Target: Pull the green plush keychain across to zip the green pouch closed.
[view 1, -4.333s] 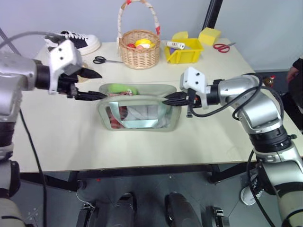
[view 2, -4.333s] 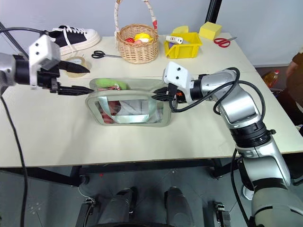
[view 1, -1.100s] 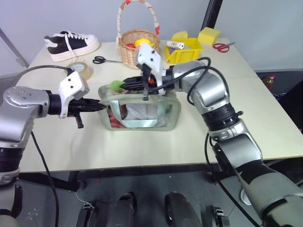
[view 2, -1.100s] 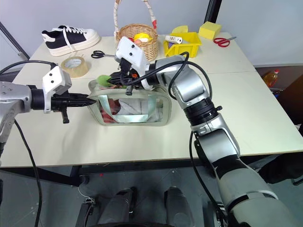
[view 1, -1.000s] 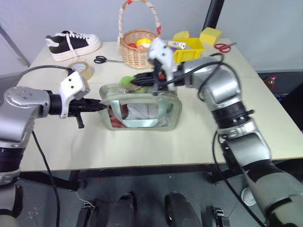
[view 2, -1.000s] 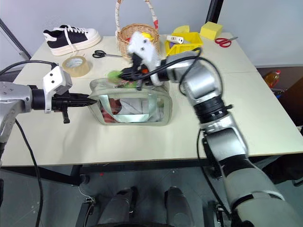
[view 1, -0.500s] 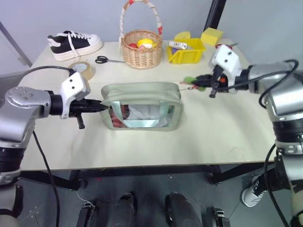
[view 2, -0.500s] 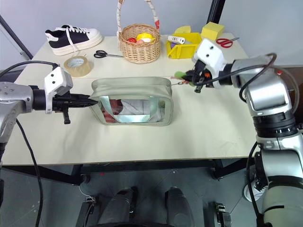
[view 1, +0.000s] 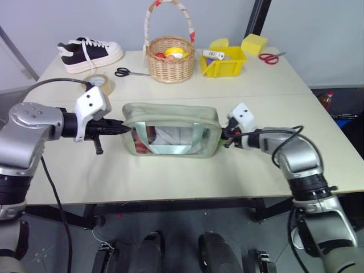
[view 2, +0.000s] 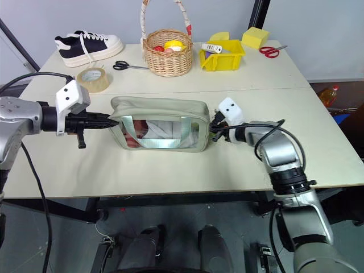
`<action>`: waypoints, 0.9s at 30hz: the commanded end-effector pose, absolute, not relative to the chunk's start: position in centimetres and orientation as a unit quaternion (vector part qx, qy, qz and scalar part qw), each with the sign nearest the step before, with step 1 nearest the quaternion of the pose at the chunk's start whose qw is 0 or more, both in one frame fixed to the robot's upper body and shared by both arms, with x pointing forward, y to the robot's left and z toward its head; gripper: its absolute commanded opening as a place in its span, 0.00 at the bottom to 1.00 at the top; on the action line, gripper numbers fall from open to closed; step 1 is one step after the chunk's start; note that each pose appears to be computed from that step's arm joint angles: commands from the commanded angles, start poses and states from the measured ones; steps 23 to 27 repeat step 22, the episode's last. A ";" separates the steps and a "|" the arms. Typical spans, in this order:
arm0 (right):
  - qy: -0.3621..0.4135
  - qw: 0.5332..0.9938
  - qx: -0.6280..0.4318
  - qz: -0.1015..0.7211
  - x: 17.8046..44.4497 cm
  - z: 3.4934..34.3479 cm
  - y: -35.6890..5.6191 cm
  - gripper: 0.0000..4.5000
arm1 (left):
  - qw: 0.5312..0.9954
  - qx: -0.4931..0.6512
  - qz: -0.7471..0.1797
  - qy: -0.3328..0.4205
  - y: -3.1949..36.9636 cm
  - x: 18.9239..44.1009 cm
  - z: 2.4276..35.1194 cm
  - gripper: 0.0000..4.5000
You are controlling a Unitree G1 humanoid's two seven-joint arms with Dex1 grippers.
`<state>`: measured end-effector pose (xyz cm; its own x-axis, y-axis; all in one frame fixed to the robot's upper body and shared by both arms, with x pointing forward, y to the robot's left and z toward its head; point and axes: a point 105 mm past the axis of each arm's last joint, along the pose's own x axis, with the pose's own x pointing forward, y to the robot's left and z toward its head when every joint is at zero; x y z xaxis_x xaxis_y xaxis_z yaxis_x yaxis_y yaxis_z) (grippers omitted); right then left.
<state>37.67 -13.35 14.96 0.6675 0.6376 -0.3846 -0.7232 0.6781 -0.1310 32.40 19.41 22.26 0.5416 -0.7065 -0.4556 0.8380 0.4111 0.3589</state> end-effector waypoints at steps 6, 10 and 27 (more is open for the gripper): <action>0.078 0.904 -0.174 0.383 37.5 24.2 -16.8 0.57 | 0.846 0.258 -0.459 0.082 19.5 32.3 25.2 0.47; 0.070 0.879 -0.221 0.418 35.8 27.1 -17.5 1.00 | 0.857 0.243 -0.447 0.082 20.7 32.5 26.4 0.95; 0.077 0.833 -0.225 0.500 31.5 28.2 -15.4 1.00 | 0.875 0.219 -0.425 0.078 22.8 32.3 28.2 0.99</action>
